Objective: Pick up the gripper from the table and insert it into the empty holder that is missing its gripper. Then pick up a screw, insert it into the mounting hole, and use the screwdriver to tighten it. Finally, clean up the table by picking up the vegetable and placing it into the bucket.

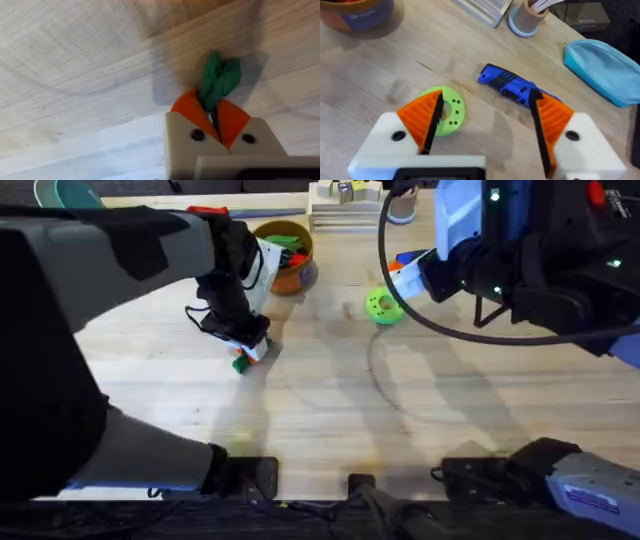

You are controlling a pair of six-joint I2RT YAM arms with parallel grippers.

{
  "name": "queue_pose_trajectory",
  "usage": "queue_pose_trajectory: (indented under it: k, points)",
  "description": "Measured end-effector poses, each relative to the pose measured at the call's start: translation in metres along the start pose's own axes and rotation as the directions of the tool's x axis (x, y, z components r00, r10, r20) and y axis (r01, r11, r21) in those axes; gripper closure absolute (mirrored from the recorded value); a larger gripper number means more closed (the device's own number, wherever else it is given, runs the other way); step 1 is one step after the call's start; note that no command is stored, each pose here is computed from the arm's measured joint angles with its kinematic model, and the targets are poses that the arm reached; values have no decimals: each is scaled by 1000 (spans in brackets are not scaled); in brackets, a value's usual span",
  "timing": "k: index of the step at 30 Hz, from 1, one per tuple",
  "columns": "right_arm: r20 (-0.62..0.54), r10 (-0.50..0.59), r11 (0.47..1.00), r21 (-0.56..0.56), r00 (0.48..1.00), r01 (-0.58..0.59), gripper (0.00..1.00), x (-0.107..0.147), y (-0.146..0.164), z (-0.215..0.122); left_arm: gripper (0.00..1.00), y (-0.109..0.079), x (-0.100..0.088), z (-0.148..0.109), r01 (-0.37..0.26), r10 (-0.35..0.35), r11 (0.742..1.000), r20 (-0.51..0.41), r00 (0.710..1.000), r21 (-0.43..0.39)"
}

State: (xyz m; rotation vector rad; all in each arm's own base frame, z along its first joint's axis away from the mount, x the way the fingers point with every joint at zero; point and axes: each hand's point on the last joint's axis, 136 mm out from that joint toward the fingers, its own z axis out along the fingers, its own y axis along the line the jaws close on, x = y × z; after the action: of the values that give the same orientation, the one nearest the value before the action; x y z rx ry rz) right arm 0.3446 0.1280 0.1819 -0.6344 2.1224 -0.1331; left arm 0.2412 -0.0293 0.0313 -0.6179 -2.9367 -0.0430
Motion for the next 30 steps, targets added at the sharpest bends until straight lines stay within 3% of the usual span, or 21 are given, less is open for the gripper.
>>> queue_pose_trajectory:
  k: [5,8,10,13,16,18,19,20,23,25,27,30]
  points:
    - [0,0,1000,0,1000,0,10,0,0,0,988,0,4,-4,-1,1,1000,-16,1000,-1]
    - [0,0,1000,0,1000,0,8,0,0,0,989,-1,7,-23,0,0,1000,-7,1000,2]
    - [0,0,1000,0,1000,0,9,0,0,0,990,-2,1,-45,1,-1,1000,46,999,6]
    - [0,0,1000,0,1000,0,8,0,0,0,991,-2,-23,-92,-1,-2,1000,217,976,10]
    - [1,0,1000,0,1000,0,9,0,0,0,991,2,-59,-143,6,-1,1000,446,895,-11]
    - [1,0,1000,0,1000,0,9,0,0,0,992,9,-89,-179,46,-26,999,610,792,-17]
    - [1,0,1000,0,1000,0,9,0,0,0,992,11,-98,-190,68,-45,998,654,755,-9]
    - [1,0,1000,0,1000,0,9,0,0,0,992,13,-109,-203,102,-82,995,705,704,14]
    - [1,0,1000,0,1000,0,10,0,0,0,992,18,-130,-221,210,-248,966,764,595,149]
    - [2,1,1000,0,1000,-1,8,0,0,0,992,19,-140,-222,292,-390,918,745,542,269]
    - [2,0,1000,1,1000,0,8,0,0,0,992,18,-147,-214,372,-526,848,685,504,377]
    - [9,3,1000,2,1000,-3,12,-2,-1,0,992,11,-157,-194,464,-667,744,575,473,481]
